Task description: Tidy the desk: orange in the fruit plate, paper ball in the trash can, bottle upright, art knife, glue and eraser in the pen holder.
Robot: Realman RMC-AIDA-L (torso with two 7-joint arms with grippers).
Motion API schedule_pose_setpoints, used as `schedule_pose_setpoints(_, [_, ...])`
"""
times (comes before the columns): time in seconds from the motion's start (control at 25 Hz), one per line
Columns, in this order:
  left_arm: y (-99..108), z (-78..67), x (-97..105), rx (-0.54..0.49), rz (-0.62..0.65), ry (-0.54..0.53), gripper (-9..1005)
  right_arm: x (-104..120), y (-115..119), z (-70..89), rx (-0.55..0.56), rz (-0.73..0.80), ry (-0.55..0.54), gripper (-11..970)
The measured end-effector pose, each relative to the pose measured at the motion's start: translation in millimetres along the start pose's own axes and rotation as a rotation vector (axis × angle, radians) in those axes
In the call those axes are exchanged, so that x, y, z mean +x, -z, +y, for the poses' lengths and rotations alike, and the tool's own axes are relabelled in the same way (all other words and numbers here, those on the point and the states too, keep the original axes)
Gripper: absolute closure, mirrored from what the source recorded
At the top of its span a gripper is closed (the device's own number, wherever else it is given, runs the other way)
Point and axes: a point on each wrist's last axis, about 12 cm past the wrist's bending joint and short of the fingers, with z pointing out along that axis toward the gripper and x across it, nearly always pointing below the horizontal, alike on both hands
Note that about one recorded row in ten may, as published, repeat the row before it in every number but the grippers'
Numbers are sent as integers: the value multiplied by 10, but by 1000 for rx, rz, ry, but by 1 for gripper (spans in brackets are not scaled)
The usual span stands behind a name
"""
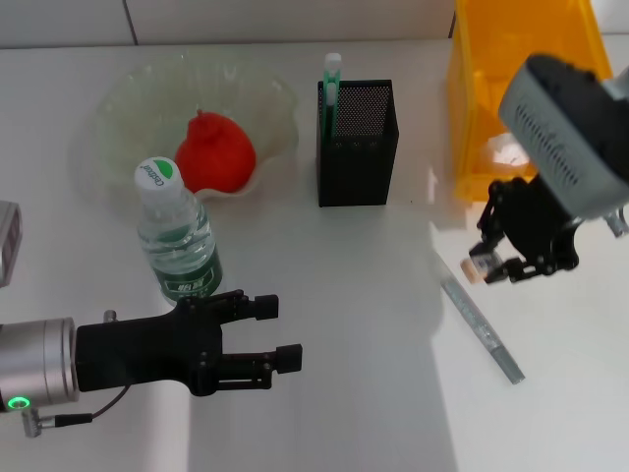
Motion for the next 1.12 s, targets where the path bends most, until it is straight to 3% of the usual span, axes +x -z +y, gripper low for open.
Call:
schedule_pose_setpoints(0.16, [11,0,0,2,7,7,137,48,428,-84,169,-195,-97,706])
schedule_pose_setpoints(0.2, [16,-2,1,6,12,7,137,56,559,-145,255,-286,-164,704])
schedule_pose_setpoints(0.32, [16,-5,3,9,16,6,137,48,611,-220,337,-369,-229,698])
schedule_pose_setpoints(0.48, [11,-11,4,16,22,5,137,25,427,-410,441,-503,-366,689])
schedule_pose_setpoints(0.76, [4,-34,4,35,18,8,137,17,125,-600,456,-551,-495,674])
schedule_pose_setpoints(1.12, [1,-39,10,36,16,10,137,-65,29,-696,435,-576,-560,655])
